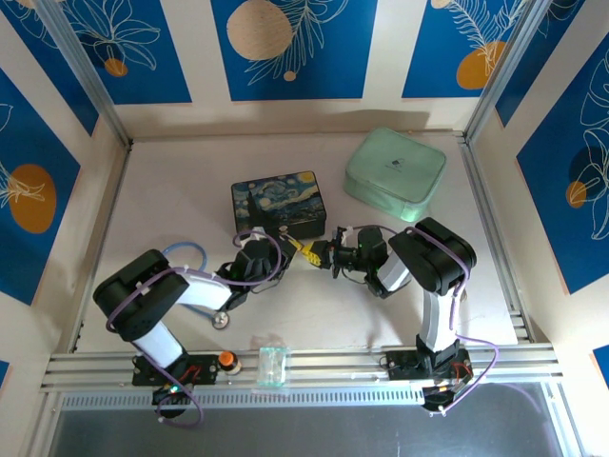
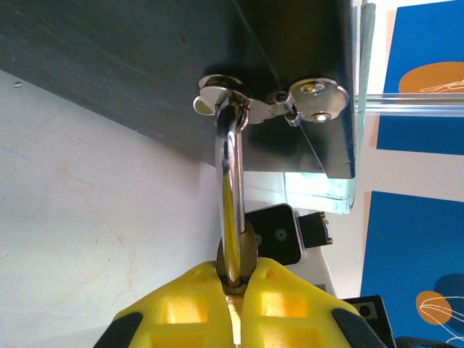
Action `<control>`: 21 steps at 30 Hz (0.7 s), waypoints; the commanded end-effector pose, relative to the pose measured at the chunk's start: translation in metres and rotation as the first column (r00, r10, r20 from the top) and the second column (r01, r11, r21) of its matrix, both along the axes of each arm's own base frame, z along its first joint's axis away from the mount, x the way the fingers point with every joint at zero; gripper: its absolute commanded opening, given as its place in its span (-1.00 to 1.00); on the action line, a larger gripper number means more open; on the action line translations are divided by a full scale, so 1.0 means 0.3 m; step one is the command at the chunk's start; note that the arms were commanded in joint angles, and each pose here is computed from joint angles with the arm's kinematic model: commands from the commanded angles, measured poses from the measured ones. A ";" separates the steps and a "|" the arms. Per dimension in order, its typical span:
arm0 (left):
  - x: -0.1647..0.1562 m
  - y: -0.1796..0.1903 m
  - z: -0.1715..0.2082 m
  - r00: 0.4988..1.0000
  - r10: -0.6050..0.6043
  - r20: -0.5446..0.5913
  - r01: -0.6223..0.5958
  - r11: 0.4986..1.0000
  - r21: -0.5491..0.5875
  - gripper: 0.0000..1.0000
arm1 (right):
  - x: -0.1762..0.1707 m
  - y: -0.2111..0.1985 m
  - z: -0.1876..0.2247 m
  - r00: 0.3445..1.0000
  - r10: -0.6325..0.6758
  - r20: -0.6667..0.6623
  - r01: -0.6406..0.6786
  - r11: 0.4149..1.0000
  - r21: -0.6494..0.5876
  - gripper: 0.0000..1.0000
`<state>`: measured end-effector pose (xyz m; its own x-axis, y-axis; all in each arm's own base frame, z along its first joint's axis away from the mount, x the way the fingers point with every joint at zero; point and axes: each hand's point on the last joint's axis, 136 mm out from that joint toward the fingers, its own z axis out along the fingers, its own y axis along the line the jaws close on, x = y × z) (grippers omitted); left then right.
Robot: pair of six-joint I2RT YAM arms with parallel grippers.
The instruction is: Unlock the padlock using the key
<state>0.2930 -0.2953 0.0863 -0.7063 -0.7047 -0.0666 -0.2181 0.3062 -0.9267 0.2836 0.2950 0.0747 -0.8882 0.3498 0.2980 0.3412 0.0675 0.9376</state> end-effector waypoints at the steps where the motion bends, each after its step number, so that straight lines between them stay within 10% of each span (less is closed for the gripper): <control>1: -0.067 -0.120 0.099 0.987 -0.148 0.060 0.153 0.983 -0.103 -1.00 | 0.011 0.034 0.074 0.995 0.011 0.097 -0.013 1.000 0.014 -0.99; 7: -0.069 -0.106 0.059 0.990 -0.136 0.022 0.138 0.988 -0.074 -1.00 | -0.034 0.007 0.036 0.986 0.084 0.142 -0.059 0.983 -0.177 -0.48; 21: -0.074 -0.065 -0.033 0.992 -0.118 -0.036 0.120 0.992 0.049 -1.00 | -0.184 -0.118 -0.105 0.970 0.192 0.148 -0.108 0.889 -0.444 -0.32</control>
